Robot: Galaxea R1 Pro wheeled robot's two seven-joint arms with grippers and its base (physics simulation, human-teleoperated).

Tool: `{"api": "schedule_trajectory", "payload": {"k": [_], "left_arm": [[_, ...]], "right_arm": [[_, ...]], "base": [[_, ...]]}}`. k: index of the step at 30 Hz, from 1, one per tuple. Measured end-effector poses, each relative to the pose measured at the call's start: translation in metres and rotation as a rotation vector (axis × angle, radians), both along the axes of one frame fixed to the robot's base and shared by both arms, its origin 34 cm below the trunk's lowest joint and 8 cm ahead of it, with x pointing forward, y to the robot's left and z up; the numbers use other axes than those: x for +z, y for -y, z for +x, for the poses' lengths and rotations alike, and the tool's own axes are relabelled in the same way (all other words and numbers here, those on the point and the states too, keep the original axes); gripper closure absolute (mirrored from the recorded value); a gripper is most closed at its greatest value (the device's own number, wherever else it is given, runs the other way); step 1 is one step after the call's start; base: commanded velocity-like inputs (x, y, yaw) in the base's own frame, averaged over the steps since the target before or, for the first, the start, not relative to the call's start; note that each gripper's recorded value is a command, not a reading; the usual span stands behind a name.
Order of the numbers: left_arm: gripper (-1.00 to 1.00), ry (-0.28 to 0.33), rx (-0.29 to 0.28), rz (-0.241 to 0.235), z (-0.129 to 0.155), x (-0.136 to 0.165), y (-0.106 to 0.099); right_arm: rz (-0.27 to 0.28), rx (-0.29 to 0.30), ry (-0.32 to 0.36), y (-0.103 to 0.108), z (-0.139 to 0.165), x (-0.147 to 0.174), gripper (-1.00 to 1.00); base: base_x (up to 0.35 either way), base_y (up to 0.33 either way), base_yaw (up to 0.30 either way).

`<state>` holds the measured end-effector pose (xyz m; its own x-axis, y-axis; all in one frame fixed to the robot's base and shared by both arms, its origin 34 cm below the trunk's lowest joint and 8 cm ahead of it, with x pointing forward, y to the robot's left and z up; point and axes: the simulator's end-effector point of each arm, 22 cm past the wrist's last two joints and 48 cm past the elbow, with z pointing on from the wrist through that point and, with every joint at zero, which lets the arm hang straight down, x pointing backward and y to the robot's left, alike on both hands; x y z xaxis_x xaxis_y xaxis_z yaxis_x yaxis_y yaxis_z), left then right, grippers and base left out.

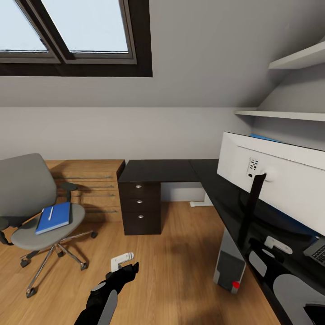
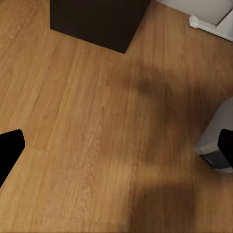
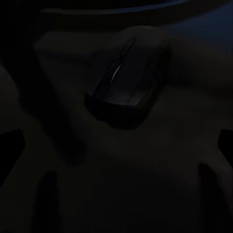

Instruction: In the bedroom, organize the workspace by keeping the computer under the desk, ensuring the monitor is on the desk, placing the keyboard on the desk next to the monitor, placing the mouse on the desk next to the keyboard, moving the folder from the swivel chair onto the desk next to the mouse, stacking the notebook on top of the folder with the pen on top of the notebook, and positioning the swivel chair next to the desk.

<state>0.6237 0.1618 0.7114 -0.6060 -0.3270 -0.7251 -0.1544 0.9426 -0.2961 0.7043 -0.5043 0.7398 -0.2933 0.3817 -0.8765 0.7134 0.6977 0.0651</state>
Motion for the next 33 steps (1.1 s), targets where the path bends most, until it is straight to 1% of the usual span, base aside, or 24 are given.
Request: {"api": "schedule_trajectory", "payload": {"k": [6, 22, 29, 33], "left_arm": [[-1.0, 0.0, 0.0, 0.0, 0.0, 0.0, 0.0], [-1.0, -0.001, 0.0, 0.0, 0.0, 0.0, 0.0], [-1.0, -0.001, 0.0, 0.0, 0.0, 0.0, 0.0], [-1.0, -0.001, 0.0, 0.0, 0.0, 0.0, 0.0]], "right_arm": [[0.013, 0.008, -0.028, -0.002, -0.002, -0.006, -1.0], [0.013, 0.007, -0.032, -0.001, -0.003, -0.006, -1.0], [-0.002, -0.01, -0.034, 0.015, -0.007, -0.002, -1.0], [-0.004, -0.013, -0.035, 0.018, -0.008, -0.002, -1.0]], "base": [[0.108, 0.0, 0.0], [0.018, -0.008, 0.0], [0.002, -0.001, 0.0], [0.0, 0.0, 0.0]]}}
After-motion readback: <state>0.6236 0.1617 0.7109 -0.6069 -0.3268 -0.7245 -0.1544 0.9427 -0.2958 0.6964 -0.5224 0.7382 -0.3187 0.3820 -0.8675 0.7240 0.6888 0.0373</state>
